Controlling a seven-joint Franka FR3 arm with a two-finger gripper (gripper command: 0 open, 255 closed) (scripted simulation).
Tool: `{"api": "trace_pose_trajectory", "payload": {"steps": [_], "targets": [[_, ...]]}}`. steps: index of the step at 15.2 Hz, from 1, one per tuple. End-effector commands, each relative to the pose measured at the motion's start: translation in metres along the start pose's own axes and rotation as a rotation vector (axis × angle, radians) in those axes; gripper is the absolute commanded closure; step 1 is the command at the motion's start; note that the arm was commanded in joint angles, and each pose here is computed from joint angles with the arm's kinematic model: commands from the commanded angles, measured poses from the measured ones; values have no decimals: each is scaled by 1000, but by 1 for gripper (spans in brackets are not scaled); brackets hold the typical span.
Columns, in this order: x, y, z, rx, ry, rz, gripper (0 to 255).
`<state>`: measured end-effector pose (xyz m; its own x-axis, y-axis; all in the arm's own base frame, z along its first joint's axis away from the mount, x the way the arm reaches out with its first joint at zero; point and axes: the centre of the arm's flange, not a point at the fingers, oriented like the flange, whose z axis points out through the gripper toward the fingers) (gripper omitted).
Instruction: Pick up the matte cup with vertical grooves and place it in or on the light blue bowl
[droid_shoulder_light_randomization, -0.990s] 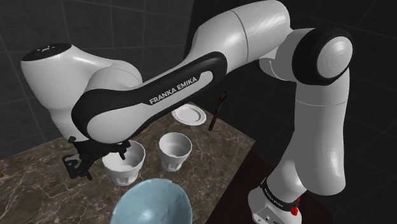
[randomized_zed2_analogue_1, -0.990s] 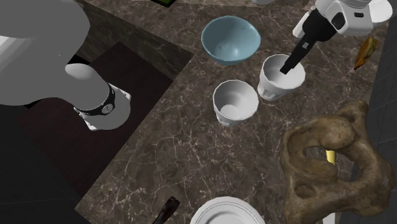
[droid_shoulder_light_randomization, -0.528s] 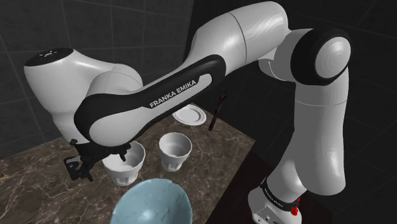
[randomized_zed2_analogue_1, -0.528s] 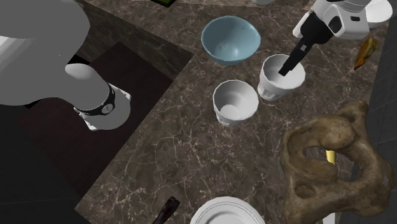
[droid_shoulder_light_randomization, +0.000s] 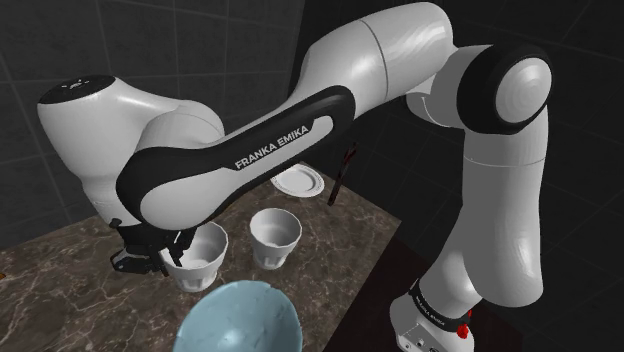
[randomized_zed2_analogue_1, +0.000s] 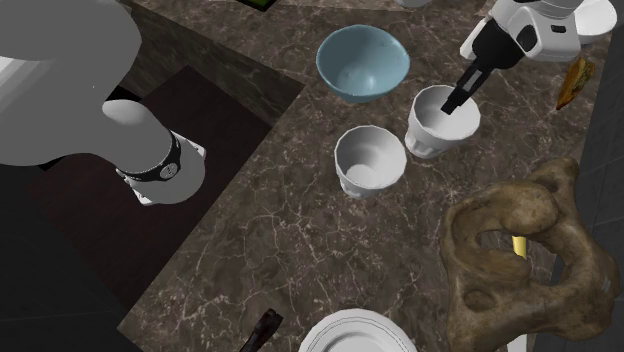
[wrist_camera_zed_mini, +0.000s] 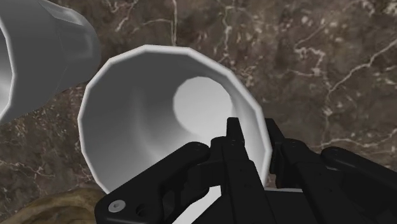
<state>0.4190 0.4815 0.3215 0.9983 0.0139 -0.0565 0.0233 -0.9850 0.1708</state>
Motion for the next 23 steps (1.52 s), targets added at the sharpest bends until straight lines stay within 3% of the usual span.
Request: {"api": "trace_pose_trajectory", "payload": {"steps": [1,3,23], "targets": [[0,0,0,0,0,0,255],[0,0,0,0,0,0,255],[-6,18,-103,0,0,0,255]]}}
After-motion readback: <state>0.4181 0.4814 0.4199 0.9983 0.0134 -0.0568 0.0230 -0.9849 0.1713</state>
